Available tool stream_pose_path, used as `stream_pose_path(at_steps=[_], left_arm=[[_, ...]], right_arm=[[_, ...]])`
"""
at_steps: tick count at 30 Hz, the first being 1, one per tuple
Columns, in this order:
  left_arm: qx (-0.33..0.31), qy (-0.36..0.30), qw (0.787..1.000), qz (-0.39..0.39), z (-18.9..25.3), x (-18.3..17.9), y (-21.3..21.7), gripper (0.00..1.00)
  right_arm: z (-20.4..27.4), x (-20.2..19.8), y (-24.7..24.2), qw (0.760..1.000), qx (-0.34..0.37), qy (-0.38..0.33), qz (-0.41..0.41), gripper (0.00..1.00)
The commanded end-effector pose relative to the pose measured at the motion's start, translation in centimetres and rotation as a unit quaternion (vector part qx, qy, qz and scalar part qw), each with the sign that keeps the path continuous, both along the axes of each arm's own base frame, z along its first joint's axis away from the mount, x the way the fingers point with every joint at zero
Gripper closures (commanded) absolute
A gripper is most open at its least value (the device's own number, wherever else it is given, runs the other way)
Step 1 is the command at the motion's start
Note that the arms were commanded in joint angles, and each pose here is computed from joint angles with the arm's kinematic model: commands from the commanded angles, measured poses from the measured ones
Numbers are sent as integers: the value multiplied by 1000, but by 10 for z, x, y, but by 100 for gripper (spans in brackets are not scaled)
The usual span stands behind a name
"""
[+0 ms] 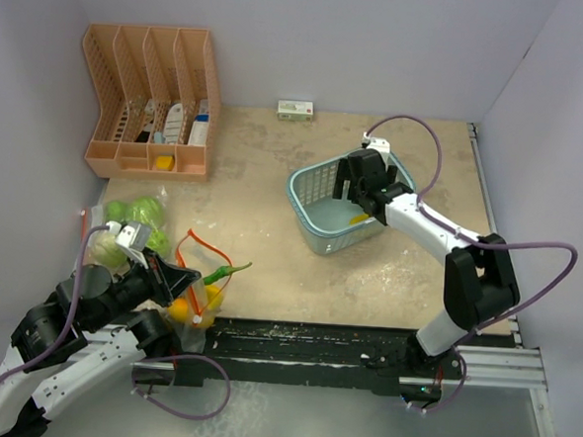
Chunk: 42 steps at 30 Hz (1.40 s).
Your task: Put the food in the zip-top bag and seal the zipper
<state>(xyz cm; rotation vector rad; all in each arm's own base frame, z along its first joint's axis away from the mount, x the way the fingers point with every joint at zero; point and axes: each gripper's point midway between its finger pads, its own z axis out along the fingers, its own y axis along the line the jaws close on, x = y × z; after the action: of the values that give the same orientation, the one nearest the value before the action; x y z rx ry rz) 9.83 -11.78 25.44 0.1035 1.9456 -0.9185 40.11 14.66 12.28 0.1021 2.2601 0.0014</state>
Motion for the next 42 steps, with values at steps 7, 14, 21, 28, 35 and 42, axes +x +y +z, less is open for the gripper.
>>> stream_pose_path(at_steps=[7, 14, 21, 28, 35, 42], left_arm=[[-17, -24, 1000, -1, 16, 3, -2, 100], [-10, -22, 1000, -9, 14, 3, -5, 100], [-8, -27, 999, -15, 15, 3, -8, 100], [-13, -28, 999, -18, 16, 1, -7, 100], [-22, -31, 999, -10, 18, -1, -2, 100], [-30, -30, 999, 10, 22, 4, 1, 100]], right_arm=[[-12, 45, -15, 978, 43, -52, -196, 4], [-31, 50, -31, 952, 60, -78, -290, 7], [-51, 58, -42, 954, 49, -57, -292, 24], [-70, 56, -36, 964, 65, -36, -257, 62], [-27, 51, -27, 969, 104, -69, -213, 92], [46, 35, -2, 977, 157, -97, -103, 94]])
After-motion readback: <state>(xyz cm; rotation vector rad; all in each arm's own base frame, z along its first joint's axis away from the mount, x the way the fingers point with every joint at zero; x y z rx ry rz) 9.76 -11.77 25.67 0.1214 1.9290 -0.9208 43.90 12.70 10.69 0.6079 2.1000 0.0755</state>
